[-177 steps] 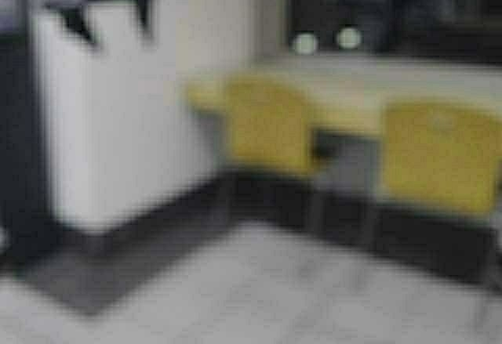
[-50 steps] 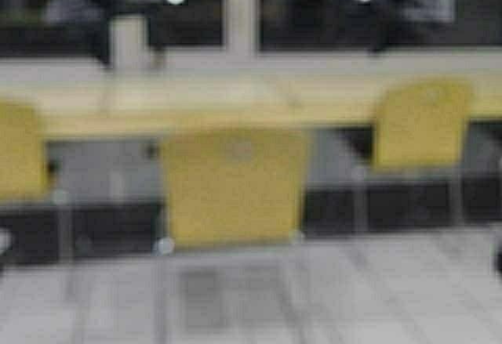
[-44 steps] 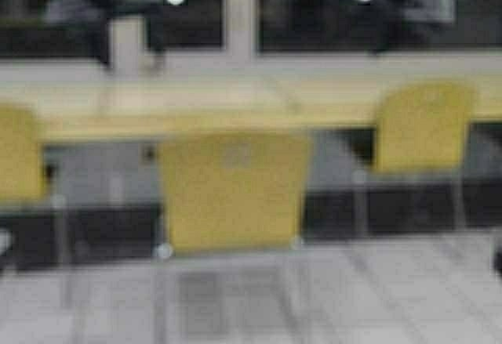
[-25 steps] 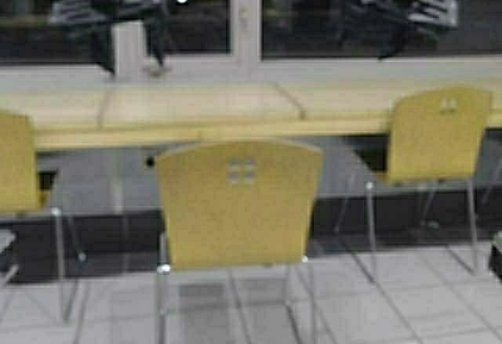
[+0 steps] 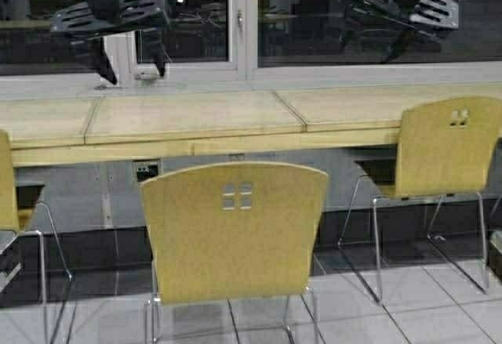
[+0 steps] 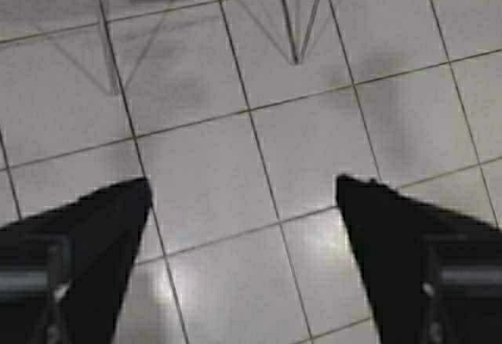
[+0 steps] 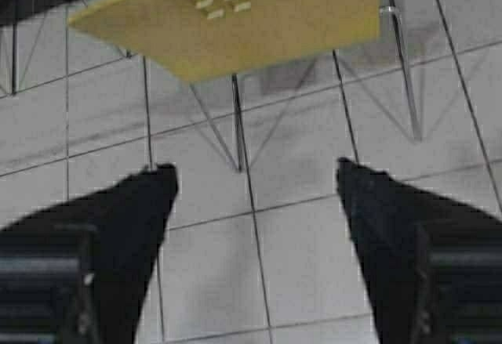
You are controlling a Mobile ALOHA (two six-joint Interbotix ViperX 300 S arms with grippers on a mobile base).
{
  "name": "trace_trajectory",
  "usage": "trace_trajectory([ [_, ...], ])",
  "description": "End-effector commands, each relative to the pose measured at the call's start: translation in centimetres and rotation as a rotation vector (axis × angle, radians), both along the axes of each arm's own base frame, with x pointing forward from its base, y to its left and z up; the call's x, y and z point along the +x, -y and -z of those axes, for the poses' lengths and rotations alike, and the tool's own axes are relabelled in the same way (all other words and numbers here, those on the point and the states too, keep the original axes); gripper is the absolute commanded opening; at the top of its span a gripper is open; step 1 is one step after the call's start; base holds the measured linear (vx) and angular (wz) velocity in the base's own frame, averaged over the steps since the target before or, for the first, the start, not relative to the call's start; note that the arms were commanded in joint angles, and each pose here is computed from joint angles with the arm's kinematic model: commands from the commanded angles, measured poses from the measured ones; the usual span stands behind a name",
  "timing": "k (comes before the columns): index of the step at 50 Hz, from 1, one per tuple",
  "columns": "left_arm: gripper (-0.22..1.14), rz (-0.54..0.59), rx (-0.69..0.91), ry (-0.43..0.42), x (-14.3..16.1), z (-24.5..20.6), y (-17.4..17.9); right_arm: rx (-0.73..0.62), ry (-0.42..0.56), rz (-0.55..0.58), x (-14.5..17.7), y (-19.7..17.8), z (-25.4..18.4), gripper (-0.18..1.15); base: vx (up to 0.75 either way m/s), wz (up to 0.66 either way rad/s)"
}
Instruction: Push the chairs under the table
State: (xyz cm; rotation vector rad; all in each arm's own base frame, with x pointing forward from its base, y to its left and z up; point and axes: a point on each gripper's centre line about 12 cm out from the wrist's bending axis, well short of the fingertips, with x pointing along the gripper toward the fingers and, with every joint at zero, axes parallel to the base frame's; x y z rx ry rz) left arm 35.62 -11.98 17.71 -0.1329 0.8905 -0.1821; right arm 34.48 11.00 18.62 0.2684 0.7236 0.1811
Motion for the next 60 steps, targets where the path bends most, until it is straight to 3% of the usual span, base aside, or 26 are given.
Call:
trace_trajectory([
  [1, 1.01, -0.007, -0.018, 0.041, 0.3, -1.4, 0.0, 0.008, 0.017, 0.003, 0.3, 0.0, -0.6, 0.95, 0.3, 0.07],
  [17, 1.01, -0.02, -0.05, 0.004, 0.0, -0.4, 0.8, 0.084, -0.031, 0.078, 0.1, 0.3, 0.0, 0.95, 0.3, 0.12],
  [32, 1.01, -0.013, -0.05, -0.002, -0.2, -0.2, 1.1, 0.065, -0.05, 0.081, 0.7, 0.6, 0.7, 0.95, 0.24, 0.06],
  [39, 1.01, -0.054, -0.087, -0.058, -1.2, 1.1, 1.2, 0.086, -0.094, 0.096, 0.4, 0.5, 1.4, 0.95, 0.24, -0.04],
  [41, 1.01, -0.115, -0.144, -0.1, -1.7, 1.7, 1.2, 0.114, -0.136, 0.117, 0.2, 0.4, 1.8, 0.95, 0.22, -0.04],
  [44, 1.01, -0.304, -0.313, -0.2, -2.8, 3.1, 1.1, 0.21, -0.209, 0.205, 0.0, 0.5, 2.6, 0.95, 0.19, -0.04],
  [50, 1.01, -0.641, -0.61, -0.32, -4.7, 5.5, 2.3, 0.499, -0.415, 0.498, -1.7, 0.5, 5.4, 0.95, 0.14, 0.01],
  [53, 1.01, -0.747, -0.705, -0.346, -5.5, 6.1, 3.3, 0.591, -0.489, 0.596, -2.5, -0.1, 6.5, 0.95, 0.11, 0.08],
  [60, 1.01, -0.938, -0.817, -0.347, -6.5, 7.8, 4.9, 0.662, -0.564, 0.71, -3.2, 0.0, 8.3, 0.95, 0.09, 0.08],
])
